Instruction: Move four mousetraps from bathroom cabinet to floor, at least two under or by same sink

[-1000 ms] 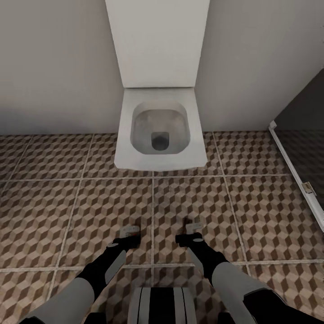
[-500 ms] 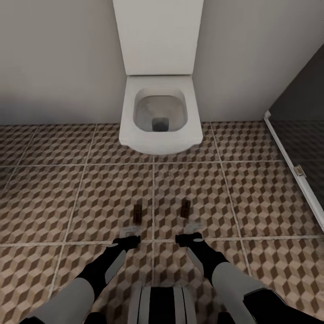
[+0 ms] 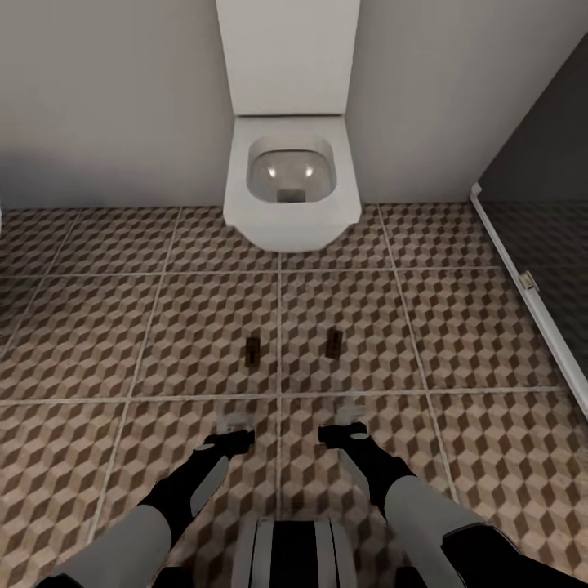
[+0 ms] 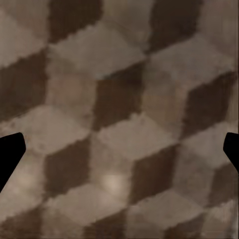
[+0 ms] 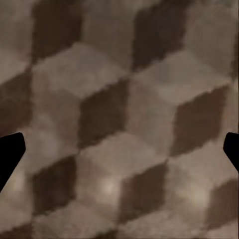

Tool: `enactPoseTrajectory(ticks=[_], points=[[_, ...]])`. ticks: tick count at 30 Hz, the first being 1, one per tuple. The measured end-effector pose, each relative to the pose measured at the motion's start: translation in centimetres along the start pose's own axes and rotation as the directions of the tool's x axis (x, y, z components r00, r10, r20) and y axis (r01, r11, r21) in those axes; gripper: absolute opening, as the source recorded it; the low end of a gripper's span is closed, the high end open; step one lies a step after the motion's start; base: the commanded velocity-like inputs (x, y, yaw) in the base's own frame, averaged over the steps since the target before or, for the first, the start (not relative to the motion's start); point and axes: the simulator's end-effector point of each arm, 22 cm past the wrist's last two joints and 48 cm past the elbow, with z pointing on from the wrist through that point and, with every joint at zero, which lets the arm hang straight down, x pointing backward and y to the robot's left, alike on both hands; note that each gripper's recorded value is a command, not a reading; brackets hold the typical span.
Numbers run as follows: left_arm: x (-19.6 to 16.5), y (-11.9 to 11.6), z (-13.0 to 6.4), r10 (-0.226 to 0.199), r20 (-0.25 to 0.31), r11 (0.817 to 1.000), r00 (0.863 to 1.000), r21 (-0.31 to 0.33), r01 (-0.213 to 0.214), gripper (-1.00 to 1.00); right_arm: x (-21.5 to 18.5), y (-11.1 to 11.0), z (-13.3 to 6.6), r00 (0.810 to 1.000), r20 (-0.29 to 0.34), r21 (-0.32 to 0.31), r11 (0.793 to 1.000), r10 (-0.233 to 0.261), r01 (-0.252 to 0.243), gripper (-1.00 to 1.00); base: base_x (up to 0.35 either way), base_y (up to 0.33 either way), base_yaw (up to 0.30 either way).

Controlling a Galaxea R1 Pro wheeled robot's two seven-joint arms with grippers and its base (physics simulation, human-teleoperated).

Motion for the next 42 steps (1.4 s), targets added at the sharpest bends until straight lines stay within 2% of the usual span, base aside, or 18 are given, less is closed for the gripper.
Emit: enactPoseTrajectory(ticks=[13,18,23,32,39,42], points=[[2.2,-1.5,0.1,-0.004,-0.042,1.000,0.999,0.009,0.004,1.00,0.5,0.0,0.0,1.000,-0.007,0.000,1.000,0.003,-0.003,1.00,-0.336,0.000,0.000],[3.2,-2.7,0.1,-0.012,-0.049,1.000,0.999,0.018,0.013,1.00,0.3,-0.1,0.1,1.000,0.012,0.001,1.000,0.007,-0.007,1.00,-0.336,0.000,0.000],[3.7,-3.0,0.1,-0.017,-0.054,1.000,0.998,0.019,0.018,1.00,0.1,-0.1,0.1,1.000,0.024,0.001,1.000,0.009,-0.009,1.00,-0.336,0.000,0.000],[7.1,-1.0,0.4,-0.016,-0.118,1.000,0.993,-0.027,0.013,1.00,-0.1,-0.1,0.1,0.999,0.035,0.001,1.000,0.010,-0.010,1.00,-0.336,0.000,0.000],[8.1,0.2,0.4,-0.019,-0.137,0.999,0.990,-0.049,0.012,1.00,0.0,0.0,0.1,0.999,0.034,-0.002,1.000,0.012,-0.012,1.00,-0.335,-0.030,0.000],[8.3,0.5,0.4,-0.023,-0.142,0.998,0.990,-0.057,0.015,1.00,1.2,-0.1,0.2,1.000,0.010,0.000,1.000,0.010,-0.010,1.00,-0.258,-0.048,0.000]])
